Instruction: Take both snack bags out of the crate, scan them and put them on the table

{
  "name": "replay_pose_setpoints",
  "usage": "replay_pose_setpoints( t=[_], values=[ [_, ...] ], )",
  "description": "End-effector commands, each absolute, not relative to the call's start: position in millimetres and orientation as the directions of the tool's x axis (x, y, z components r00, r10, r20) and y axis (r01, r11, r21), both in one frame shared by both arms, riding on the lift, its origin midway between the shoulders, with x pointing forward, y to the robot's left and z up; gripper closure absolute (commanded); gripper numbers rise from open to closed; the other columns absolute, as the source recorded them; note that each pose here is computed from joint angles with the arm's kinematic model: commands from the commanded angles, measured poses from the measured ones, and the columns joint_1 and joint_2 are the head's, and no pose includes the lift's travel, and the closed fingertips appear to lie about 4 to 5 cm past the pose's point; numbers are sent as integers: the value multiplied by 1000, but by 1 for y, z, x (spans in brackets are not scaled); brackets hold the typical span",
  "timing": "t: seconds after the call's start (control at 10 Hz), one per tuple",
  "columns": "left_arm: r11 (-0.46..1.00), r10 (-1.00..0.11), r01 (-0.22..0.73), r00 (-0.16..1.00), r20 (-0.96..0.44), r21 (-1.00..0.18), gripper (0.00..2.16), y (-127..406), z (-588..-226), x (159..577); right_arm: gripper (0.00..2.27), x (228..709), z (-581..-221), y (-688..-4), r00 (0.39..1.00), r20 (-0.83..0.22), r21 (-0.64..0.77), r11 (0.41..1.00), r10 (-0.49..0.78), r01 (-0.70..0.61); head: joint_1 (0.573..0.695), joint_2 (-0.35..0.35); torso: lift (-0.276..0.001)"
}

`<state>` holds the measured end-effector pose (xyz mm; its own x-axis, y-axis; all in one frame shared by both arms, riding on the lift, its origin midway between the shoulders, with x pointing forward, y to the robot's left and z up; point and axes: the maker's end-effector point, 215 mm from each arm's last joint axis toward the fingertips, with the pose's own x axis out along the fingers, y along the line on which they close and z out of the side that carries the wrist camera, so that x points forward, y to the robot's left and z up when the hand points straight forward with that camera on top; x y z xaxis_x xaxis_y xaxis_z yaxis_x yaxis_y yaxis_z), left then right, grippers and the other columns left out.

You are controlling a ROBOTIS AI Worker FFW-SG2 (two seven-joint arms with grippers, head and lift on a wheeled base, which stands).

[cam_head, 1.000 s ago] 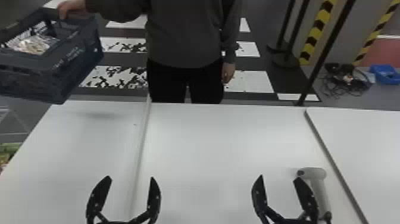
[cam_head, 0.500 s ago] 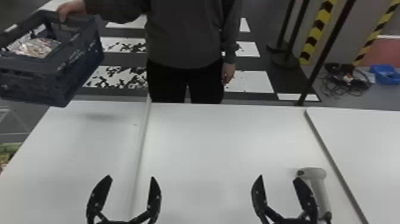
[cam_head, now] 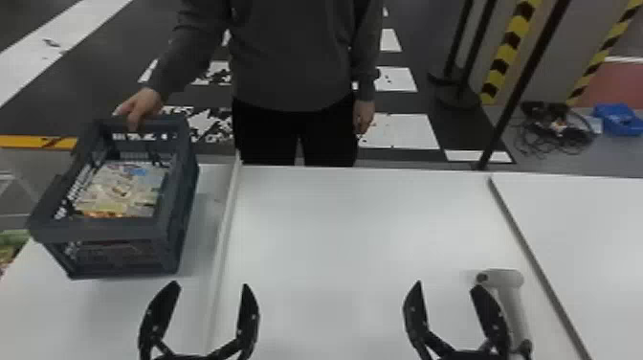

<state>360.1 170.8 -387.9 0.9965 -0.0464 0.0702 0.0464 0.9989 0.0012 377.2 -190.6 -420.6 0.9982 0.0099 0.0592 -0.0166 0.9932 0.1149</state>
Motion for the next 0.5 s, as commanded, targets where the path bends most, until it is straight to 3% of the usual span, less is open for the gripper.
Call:
replay_pose_setpoints(
  t=[0.0, 0.4],
  values=[
    [999, -48, 49, 996, 71, 0, 93, 170, -388, 360, 161, 377, -422, -191, 998, 56, 115, 993, 9, -15, 695, -30, -94],
    [998, -55, 55, 996, 70, 3, 93, 170, -388, 361, 161, 379, -425, -192, 999, 43, 117, 993, 5, -10, 695, -34, -94]
  ],
)
